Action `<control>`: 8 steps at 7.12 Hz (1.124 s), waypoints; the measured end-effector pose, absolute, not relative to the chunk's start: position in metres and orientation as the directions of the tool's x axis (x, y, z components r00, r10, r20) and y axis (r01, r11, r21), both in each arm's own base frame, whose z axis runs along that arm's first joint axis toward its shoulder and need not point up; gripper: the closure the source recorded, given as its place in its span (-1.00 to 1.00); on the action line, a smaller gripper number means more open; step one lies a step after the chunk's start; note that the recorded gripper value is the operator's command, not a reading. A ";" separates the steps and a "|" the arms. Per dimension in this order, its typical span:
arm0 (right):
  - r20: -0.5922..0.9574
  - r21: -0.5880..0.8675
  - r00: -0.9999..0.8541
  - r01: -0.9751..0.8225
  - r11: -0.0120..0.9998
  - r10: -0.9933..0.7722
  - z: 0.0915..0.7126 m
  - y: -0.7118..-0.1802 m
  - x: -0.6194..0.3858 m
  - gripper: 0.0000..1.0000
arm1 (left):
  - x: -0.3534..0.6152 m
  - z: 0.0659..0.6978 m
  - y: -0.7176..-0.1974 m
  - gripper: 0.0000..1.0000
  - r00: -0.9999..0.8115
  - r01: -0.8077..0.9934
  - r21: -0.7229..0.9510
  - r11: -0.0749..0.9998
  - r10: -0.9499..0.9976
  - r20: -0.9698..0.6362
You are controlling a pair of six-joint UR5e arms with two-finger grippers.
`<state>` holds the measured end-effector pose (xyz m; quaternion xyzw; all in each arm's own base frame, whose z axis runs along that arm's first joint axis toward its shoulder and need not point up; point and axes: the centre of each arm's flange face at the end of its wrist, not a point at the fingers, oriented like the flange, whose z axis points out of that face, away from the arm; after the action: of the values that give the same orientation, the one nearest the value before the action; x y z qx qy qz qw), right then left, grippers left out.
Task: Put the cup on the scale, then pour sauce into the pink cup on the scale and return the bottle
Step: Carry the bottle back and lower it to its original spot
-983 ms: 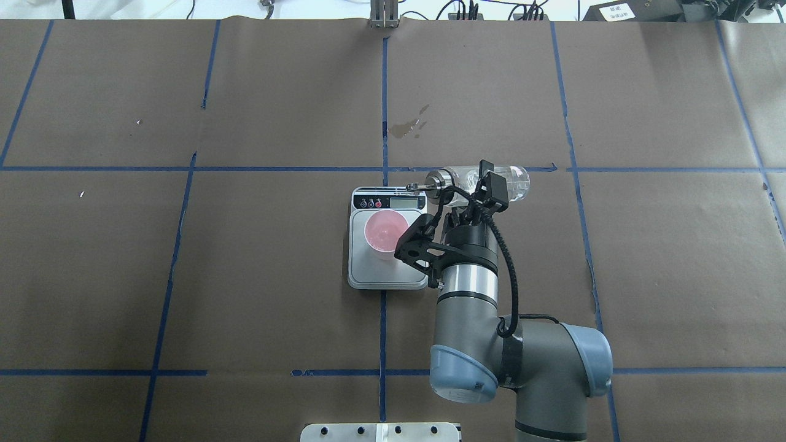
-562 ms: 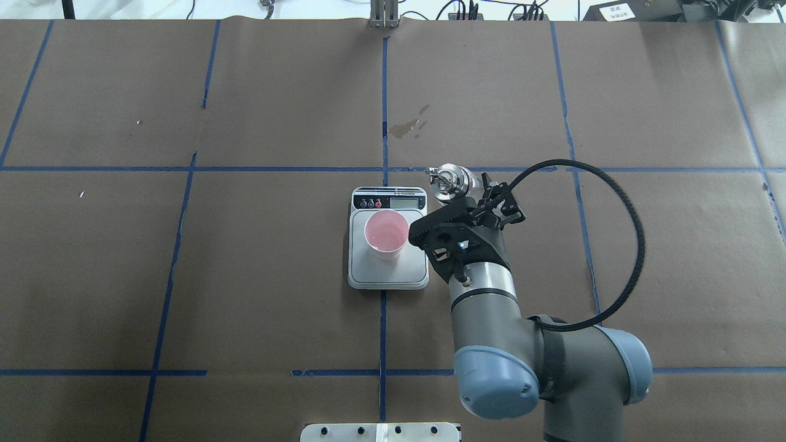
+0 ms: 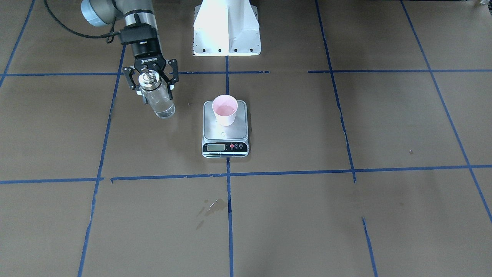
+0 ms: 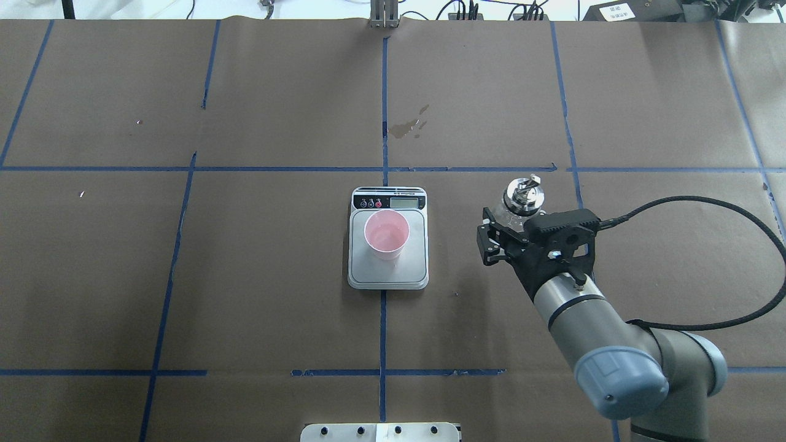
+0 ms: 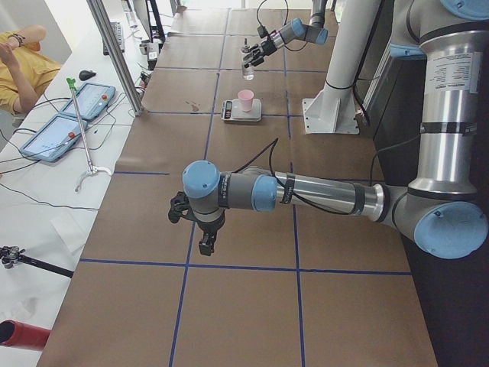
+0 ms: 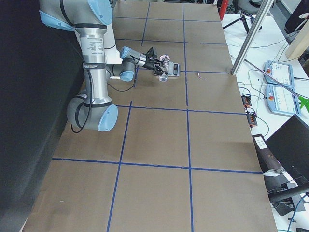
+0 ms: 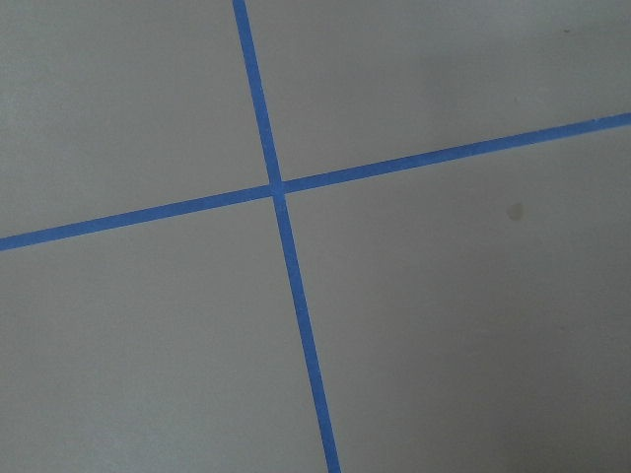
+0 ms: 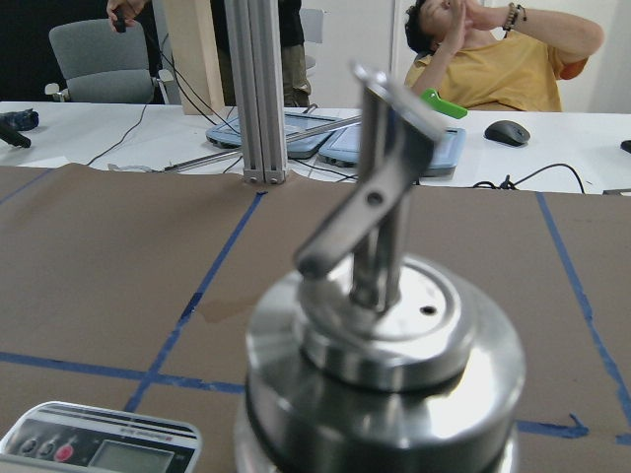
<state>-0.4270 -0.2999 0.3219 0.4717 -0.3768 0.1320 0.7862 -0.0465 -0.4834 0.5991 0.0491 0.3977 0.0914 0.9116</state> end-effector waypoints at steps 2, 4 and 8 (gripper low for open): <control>0.726 0.616 0.681 -0.579 0.534 -0.099 0.377 -0.298 -0.405 1.00 | -0.047 0.599 -0.484 -1.00 0.667 -0.128 0.164 0.978 0.207 -0.716; 0.708 0.615 0.703 -0.573 0.542 -0.059 0.416 -0.301 -0.404 1.00 | -0.046 0.598 -0.484 -1.00 0.667 -0.128 0.166 0.978 0.209 -0.715; 0.659 0.647 0.752 -0.553 0.524 -0.020 0.456 -0.310 -0.399 0.67 | -0.046 0.598 -0.484 -1.00 0.667 -0.129 0.167 0.978 0.209 -0.715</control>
<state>-0.3992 -0.3099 0.4556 0.4593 -0.3118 0.1636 0.8155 -0.0465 -0.4836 0.5977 0.0509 0.3976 0.0927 0.9115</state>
